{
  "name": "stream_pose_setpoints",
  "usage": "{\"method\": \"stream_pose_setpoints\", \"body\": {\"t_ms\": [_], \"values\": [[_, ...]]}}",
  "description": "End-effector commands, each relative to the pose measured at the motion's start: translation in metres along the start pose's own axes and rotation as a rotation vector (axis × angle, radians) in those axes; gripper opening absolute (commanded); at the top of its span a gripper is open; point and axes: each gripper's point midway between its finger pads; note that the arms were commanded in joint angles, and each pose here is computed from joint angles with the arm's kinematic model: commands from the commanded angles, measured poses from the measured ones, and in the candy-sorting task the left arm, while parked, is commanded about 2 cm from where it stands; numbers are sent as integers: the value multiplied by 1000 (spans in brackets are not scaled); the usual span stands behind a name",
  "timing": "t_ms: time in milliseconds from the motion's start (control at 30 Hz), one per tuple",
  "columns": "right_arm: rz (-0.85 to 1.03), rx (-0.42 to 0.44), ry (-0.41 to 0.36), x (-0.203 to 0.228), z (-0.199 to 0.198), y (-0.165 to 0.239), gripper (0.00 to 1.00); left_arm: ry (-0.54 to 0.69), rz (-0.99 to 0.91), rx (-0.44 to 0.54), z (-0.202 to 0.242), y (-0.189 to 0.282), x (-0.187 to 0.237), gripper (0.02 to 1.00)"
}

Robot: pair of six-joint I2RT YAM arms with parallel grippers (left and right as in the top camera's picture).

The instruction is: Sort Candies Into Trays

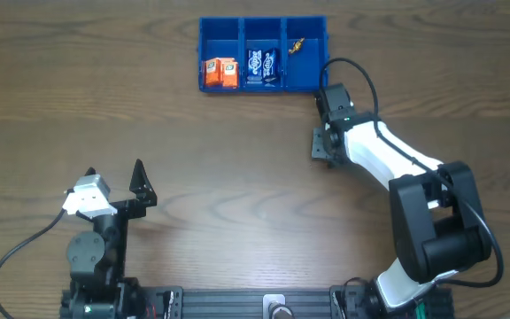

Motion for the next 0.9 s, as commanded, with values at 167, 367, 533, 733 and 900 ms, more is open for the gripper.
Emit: {"method": "stream_pose_setpoints", "body": {"t_ms": [167, 367, 533, 733, 900], "values": [[-13, -11, -19, -4, 1, -4, 498, -7, 41, -32, 10, -1, 15, 998], [-14, -25, -20, -4, 3, -5, 424, -7, 41, -32, 10, -1, 15, 998], [-1, -31, -24, -1, 4, -7, 338, -7, 41, -32, 10, -1, 15, 998], [5, -38, -24, 0, 6, -8, 264, -7, 41, -32, 10, -1, 15, 998], [-5, -56, -24, -2, 10, -4, 185, -7, 41, -32, 10, -1, 15, 998]]}}
Point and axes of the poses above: each gripper's point midway between its finger pads, its own y axis back along the fingers, its own z axis along the line the jaws close on, x = y × z, and after that the axes turned 15 degrees about y, right-handed
